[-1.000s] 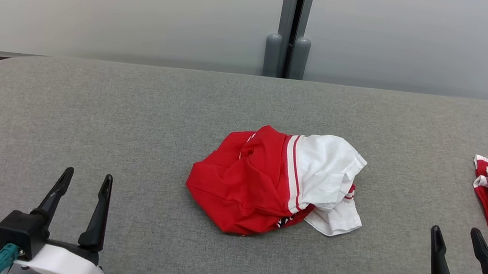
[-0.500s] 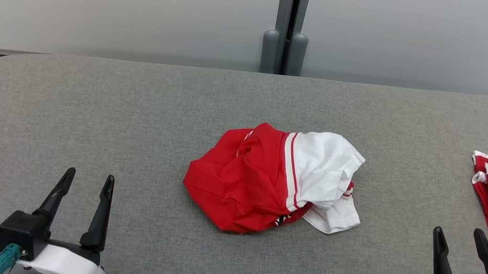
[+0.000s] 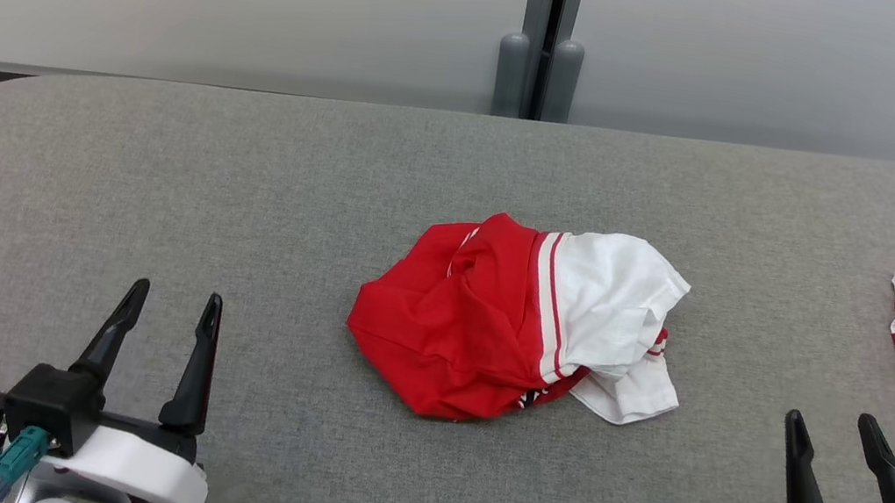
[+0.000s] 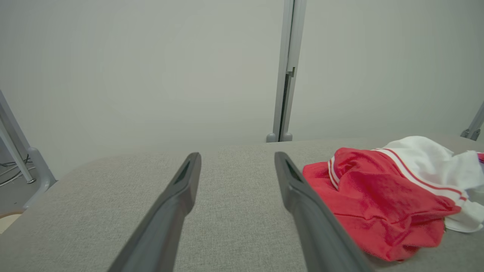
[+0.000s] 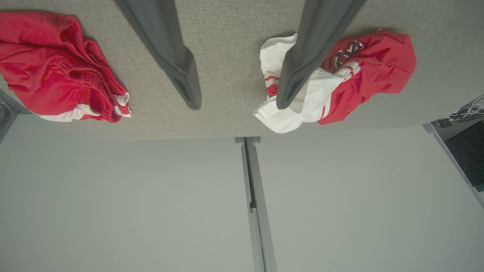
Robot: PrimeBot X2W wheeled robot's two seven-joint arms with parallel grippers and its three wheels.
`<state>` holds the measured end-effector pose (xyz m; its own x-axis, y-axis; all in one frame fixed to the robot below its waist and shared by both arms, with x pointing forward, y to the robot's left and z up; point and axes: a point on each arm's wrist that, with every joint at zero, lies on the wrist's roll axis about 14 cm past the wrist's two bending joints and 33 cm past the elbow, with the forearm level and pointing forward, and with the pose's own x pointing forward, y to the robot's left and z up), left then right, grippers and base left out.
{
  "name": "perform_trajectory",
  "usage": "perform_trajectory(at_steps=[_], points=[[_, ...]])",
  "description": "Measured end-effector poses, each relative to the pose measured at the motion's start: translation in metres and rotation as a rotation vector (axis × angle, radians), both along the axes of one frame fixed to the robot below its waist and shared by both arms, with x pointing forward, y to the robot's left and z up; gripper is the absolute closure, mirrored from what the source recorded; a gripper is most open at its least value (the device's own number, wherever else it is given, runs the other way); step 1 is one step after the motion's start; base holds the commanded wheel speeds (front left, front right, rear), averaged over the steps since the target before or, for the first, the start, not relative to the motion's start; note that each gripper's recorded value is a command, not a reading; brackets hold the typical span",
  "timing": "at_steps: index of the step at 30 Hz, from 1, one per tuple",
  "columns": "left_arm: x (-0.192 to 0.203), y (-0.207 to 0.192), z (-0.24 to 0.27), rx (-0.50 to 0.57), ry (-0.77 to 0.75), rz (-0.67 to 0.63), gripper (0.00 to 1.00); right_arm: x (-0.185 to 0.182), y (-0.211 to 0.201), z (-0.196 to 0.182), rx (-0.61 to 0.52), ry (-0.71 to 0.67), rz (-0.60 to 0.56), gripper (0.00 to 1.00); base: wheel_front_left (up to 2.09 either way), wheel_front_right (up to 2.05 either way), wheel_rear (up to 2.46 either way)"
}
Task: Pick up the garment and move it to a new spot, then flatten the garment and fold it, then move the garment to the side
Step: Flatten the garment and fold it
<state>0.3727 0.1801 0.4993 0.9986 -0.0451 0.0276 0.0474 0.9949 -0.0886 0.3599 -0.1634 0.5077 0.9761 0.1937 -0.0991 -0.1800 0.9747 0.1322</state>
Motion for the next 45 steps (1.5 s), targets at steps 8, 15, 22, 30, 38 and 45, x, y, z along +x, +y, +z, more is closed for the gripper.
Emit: perform_trajectory(at_steps=[8,15,22,30,38,45], points=[[0.025,-0.007,0.005,-0.008,-0.032,-0.006,0.0,0.03,0.046,-0.03,0.011,0.105,0.158,0.0,0.0,0.0,0.0],[0.04,-0.002,-0.008,-0.01,-0.008,0.023,0.0,0.061,0.087,-0.072,0.04,0.212,0.284,0.0,0.0,0.0,0.0],[0.047,0.008,-0.013,-0.017,-0.003,0.063,0.0,0.072,0.112,-0.093,0.071,0.257,0.35,1.0,0.0,0.0,0.0],[0.055,0.003,-0.008,-0.006,-0.026,0.044,0.0,0.087,0.093,-0.045,0.073,0.073,0.298,1.0,0.0,0.0,0.0],[0.065,-0.014,-0.007,-0.008,-0.042,-0.014,0.0,0.1,0.023,-0.013,0.023,-0.035,0.099,1.0,0.0,0.0,0.0],[0.07,-0.025,-0.013,-0.018,-0.031,-0.046,0.0,0.07,-0.028,-0.075,0.047,0.184,-0.079,1.0,0.0,0.0,0.0]])
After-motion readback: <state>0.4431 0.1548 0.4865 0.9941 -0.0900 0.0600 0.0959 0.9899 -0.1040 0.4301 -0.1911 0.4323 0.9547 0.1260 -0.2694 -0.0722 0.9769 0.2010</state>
